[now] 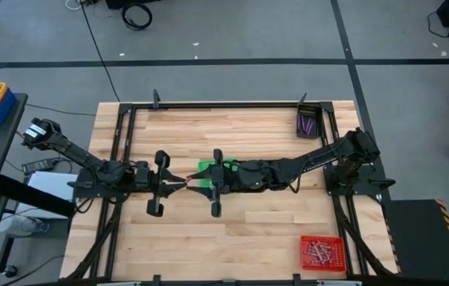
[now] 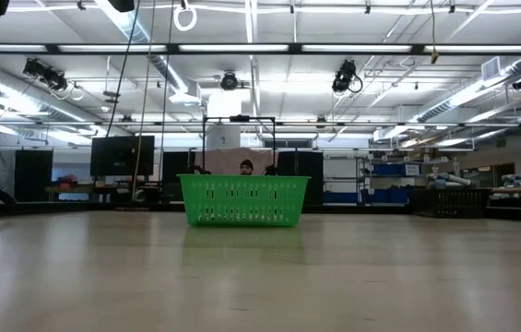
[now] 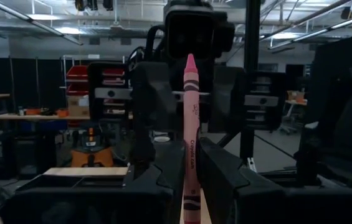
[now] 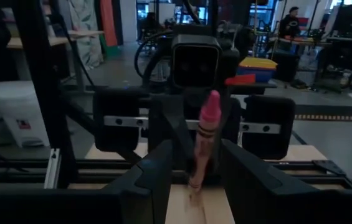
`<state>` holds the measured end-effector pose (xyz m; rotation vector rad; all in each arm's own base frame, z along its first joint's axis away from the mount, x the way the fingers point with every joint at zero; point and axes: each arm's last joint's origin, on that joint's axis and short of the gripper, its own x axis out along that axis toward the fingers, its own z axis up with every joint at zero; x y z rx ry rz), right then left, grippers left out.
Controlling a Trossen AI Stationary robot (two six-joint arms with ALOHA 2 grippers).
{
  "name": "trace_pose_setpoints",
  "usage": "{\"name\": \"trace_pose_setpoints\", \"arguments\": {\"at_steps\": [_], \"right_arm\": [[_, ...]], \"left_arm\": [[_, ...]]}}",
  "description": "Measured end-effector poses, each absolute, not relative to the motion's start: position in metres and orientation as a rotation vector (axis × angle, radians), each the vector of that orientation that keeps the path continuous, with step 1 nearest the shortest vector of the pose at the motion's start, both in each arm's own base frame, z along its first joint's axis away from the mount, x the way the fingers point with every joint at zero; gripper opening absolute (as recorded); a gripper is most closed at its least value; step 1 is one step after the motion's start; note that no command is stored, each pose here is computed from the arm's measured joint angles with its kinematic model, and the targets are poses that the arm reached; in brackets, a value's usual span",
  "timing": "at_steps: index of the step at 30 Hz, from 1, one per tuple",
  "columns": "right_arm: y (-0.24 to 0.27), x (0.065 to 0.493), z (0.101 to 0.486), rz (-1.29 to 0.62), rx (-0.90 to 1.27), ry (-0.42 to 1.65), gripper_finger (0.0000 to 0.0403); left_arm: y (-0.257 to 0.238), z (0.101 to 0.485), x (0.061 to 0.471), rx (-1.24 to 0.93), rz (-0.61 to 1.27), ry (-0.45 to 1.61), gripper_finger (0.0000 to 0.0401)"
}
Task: Sort crayons
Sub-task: Put the pink crayon into the red basket
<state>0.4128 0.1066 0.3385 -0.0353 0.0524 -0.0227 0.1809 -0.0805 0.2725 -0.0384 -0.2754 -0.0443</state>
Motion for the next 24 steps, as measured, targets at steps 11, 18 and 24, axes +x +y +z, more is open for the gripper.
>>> {"name": "trace_pose_setpoints", "arguments": {"at_steps": [11,18,24], "right_arm": [[0.1051,0.4134,0.3398,-0.021,-0.029,0.038,0.0110],[0.1049,0.4134,0.3397,-0.022,-0.029,0.039,0.0033],[0.1047,0.4134,0.3366,-0.023,-0.029,0.069,0.0024]], "left_arm": [[-0.0814,0.2687,0.1851,-0.030,-0.045,-0.261,0.0054],[-0.0796,0.2685,0.1859,-0.034,-0.037,-0.258,0.0054],[-0.0785,0.2646,0.1872,-0.013,-0.013,-0.215,0.0064]]}}
